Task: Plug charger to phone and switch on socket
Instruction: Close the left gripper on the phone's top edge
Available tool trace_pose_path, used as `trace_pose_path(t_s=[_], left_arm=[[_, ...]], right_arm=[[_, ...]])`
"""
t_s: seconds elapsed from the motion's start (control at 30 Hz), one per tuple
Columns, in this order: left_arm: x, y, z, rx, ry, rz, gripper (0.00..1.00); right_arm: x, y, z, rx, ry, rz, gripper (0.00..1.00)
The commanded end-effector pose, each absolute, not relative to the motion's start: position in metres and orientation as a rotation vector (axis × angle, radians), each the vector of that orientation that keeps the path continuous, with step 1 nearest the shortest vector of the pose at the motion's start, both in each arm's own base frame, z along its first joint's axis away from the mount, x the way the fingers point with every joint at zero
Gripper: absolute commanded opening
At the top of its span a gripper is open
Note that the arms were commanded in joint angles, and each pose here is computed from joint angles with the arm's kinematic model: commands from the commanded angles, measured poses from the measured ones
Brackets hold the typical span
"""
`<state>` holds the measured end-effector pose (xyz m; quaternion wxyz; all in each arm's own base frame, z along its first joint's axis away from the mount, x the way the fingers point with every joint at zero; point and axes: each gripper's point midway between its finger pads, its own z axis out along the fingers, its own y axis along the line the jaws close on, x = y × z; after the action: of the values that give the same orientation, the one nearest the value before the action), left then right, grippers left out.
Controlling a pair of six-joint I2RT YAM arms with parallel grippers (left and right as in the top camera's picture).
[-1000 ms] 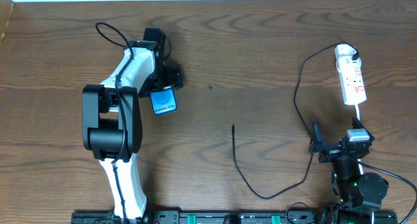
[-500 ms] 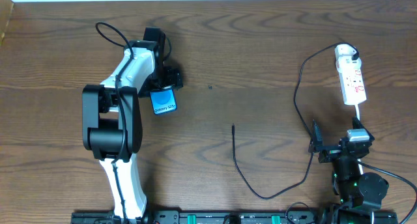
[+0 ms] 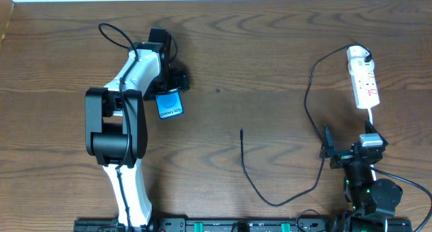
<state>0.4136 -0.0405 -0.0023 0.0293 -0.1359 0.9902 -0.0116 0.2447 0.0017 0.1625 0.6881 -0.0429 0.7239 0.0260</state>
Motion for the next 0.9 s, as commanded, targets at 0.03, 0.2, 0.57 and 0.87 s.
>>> trace_pose_path(t_s=[0.03,0.2,0.57,0.87], left_arm=[[0.4015,-0.0448,-0.016,-0.438,3.1,-0.066,0.91],[0.4015,-0.0448,-0.016,-0.438,3.1,-0.066,0.82],[0.4014,-0.0448,-0.016,-0.438,3.1,-0.066,0.8],[0.4014,-0.045,-0.016,-0.437,3.1,-0.066,0.51]], right_arm=[[0.2445,0.0025,0.1622,-0.101,1.619,0.055,0.99],[0.2445,0.0025,0.1624,-0.101,1.619,0.055,0.99],[0.2445,0.0025,0.1622,-0.101,1.619,0.055,0.99],[0.2445,0.0023,0.1622,-0.1,1.619,0.055,0.99]])
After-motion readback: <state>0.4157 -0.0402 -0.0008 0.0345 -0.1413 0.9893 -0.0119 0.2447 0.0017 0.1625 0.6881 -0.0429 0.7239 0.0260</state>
